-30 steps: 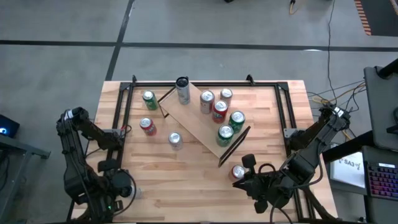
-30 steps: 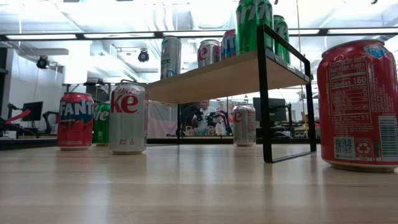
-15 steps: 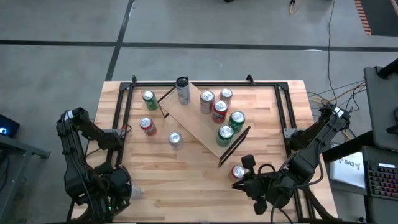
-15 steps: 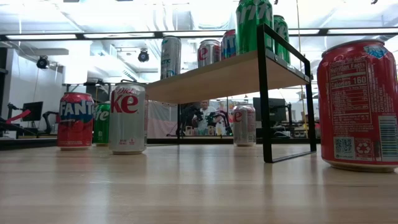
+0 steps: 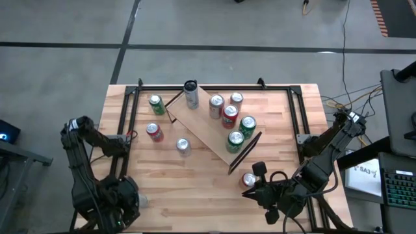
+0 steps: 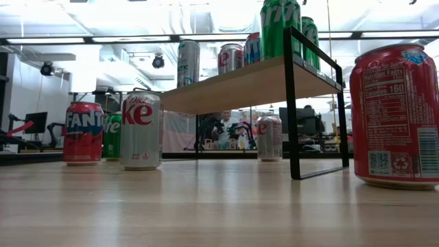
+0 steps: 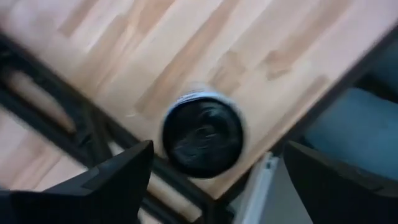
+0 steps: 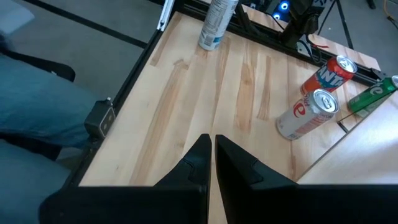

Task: Place canned beverage on shelf
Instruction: Put the blue soda can on the shelf aligned with the other blue soda can

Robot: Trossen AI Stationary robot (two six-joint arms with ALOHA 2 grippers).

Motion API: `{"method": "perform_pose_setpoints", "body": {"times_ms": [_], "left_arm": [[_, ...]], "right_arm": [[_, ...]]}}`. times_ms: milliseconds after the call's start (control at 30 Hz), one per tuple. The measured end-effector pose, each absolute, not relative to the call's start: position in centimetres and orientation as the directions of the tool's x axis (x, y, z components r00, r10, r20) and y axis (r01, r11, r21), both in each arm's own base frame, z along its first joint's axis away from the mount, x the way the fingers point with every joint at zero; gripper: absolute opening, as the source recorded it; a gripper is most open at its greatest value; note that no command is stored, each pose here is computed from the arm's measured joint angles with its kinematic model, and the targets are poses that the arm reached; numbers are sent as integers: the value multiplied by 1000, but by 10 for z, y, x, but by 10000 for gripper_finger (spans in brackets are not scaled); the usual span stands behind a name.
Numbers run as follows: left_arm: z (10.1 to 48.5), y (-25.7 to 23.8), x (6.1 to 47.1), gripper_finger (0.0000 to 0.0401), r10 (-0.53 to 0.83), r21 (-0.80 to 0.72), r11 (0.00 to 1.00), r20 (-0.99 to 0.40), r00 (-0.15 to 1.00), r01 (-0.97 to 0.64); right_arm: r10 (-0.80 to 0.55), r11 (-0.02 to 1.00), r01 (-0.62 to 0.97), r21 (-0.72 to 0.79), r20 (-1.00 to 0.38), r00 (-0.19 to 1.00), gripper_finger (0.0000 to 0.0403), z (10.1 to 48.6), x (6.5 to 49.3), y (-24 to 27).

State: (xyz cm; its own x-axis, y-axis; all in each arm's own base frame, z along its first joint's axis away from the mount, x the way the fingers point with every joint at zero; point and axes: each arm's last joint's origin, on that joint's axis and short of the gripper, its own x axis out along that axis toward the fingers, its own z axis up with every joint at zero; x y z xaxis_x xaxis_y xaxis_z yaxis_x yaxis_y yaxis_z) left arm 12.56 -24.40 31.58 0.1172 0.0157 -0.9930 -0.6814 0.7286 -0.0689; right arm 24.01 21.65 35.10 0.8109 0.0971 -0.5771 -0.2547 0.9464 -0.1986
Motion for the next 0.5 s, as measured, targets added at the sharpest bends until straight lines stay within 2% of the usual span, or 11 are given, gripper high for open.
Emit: {"method": "perform_pose_setpoints", "body": {"times_ms": [100,500], "left_arm": [[312,-242,124,341,66,3,716,-996,64,-698],[310,-244,126,341,80,-6,689,-993,84,-725]], "right_arm": [[97,946,-255,-198,-577,811,12,351,240,217],[98,947,-255,-198,-577,811,12,351,240,217]]}}
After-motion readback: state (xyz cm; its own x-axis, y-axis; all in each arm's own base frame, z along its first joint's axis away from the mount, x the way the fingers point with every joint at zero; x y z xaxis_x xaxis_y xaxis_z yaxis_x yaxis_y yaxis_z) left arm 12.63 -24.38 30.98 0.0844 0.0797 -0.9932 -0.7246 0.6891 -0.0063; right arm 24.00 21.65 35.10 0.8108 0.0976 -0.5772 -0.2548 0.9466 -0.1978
